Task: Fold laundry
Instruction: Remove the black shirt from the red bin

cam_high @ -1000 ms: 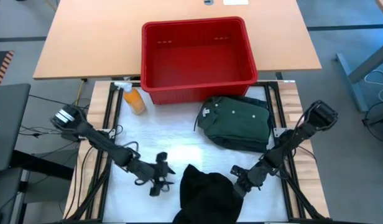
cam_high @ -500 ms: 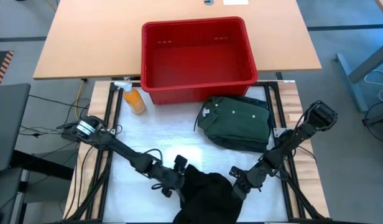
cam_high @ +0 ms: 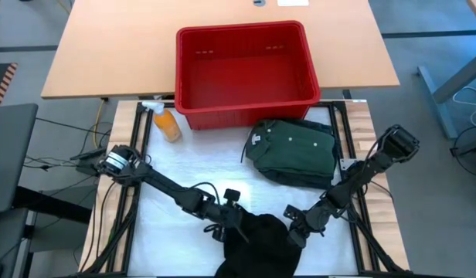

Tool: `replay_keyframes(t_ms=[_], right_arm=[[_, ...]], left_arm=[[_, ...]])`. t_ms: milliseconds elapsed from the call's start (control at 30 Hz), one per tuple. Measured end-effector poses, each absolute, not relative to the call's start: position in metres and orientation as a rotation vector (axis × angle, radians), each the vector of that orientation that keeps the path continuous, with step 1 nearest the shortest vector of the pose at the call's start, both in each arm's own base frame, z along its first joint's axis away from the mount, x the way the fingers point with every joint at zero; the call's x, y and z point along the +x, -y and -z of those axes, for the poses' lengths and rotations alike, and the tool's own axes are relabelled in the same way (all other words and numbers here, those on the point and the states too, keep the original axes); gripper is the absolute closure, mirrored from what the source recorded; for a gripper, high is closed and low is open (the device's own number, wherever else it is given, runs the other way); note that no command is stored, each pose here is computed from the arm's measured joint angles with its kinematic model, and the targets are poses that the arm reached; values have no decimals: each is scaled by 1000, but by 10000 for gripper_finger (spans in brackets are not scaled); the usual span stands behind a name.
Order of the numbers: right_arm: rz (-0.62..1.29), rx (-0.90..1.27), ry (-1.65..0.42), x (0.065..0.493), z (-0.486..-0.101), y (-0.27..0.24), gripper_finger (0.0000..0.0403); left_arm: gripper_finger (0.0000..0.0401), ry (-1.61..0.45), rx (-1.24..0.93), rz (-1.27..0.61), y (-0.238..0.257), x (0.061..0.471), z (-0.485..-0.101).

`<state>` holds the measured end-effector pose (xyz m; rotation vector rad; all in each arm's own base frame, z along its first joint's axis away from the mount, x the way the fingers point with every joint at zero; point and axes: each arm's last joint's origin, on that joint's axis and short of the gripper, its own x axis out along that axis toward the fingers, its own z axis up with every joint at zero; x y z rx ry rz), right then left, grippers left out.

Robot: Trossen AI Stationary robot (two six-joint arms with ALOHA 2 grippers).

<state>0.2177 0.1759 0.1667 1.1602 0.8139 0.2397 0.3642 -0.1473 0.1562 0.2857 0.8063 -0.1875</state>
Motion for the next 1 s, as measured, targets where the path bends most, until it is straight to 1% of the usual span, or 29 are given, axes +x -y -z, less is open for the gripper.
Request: replay_keyframes(t_ms=[133,233,367,467,567,700,833,933,1000], right_arm=[[-248,1132,-774,221,-172,-169,360],[-302,1111,-694,222,-191,-159,360],[-388,1077,-543,216,-227,-138,360],[-428,1046,-403,207,-254,-121,360],[-431,1003,-299,198,-272,-106,360],[-408,949,-253,190,-280,-94,360],[-363,910,-228,191,-281,-87,351],[-311,888,-235,196,-276,-80,333],[-292,858,-233,200,-274,-76,314]], left_arm=[[398,-879,251,164,140,367,-167],[399,-874,290,109,131,363,-194],[400,-721,259,-9,111,353,-248],[400,-576,219,-89,96,335,-295],[401,-370,158,-140,82,307,-349],[401,-123,104,-168,66,262,-406],[401,47,48,-176,55,219,-442],[401,106,27,-173,49,199,-454],[401,124,20,-173,47,191,-458]])
